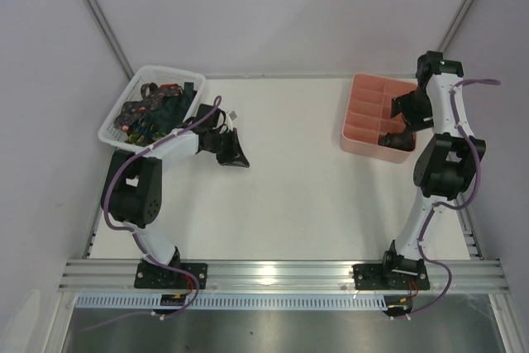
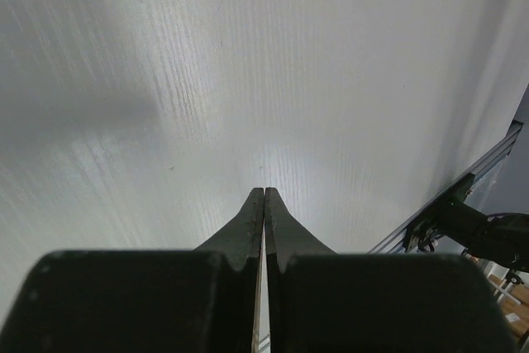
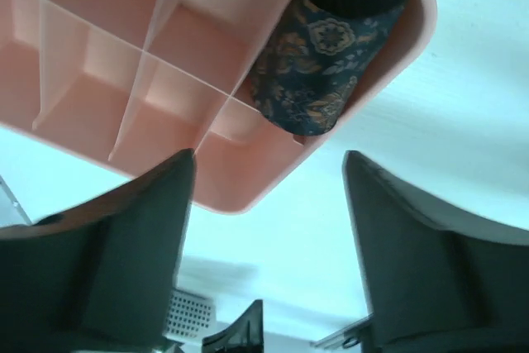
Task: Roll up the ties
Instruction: Place the rolled tie into the container
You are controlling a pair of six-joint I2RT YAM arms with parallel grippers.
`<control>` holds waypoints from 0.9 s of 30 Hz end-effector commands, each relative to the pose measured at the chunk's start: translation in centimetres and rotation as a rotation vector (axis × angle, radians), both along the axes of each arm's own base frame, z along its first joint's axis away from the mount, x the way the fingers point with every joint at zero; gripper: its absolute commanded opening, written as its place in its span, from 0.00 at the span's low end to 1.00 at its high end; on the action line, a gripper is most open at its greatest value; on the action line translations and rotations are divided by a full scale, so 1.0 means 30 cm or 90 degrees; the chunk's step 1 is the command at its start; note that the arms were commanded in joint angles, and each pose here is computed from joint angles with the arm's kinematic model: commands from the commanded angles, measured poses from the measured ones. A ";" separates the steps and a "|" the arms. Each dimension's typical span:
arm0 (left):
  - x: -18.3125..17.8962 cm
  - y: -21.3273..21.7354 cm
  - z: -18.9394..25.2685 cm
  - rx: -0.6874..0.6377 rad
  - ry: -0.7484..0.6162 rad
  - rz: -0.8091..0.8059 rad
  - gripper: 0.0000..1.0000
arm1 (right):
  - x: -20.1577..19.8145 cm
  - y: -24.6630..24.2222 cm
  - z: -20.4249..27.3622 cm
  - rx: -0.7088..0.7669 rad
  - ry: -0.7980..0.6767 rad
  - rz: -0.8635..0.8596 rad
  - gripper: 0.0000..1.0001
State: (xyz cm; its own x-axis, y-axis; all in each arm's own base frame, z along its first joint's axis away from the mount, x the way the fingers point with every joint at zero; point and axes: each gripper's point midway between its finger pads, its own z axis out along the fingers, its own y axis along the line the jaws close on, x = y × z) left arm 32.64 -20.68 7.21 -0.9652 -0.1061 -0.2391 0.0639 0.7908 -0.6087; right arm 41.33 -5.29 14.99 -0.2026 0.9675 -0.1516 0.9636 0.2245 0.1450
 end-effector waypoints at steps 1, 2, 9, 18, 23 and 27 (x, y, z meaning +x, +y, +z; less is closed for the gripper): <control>0.018 -0.009 0.025 -0.024 -0.021 -0.005 0.02 | -0.065 -0.049 0.111 -0.089 0.012 0.105 0.73; 0.015 -0.008 0.027 -0.024 -0.022 -0.005 0.02 | -0.025 -0.087 0.127 -0.138 -0.014 0.123 0.57; -0.009 -0.003 0.023 -0.027 -0.019 -0.002 0.03 | -0.034 -0.240 0.158 -0.267 -0.032 0.226 0.00; -0.012 -0.008 0.053 -0.037 -0.031 -0.009 0.15 | -0.048 -0.279 0.009 -0.272 0.020 0.315 0.00; -0.004 -0.005 0.069 -0.030 -0.036 -0.009 0.15 | 0.014 -0.267 -0.025 -0.267 -0.016 0.363 0.00; 0.000 -0.001 0.075 -0.024 -0.040 -0.009 0.15 | 0.021 -0.254 -0.069 -0.252 -0.018 0.387 0.00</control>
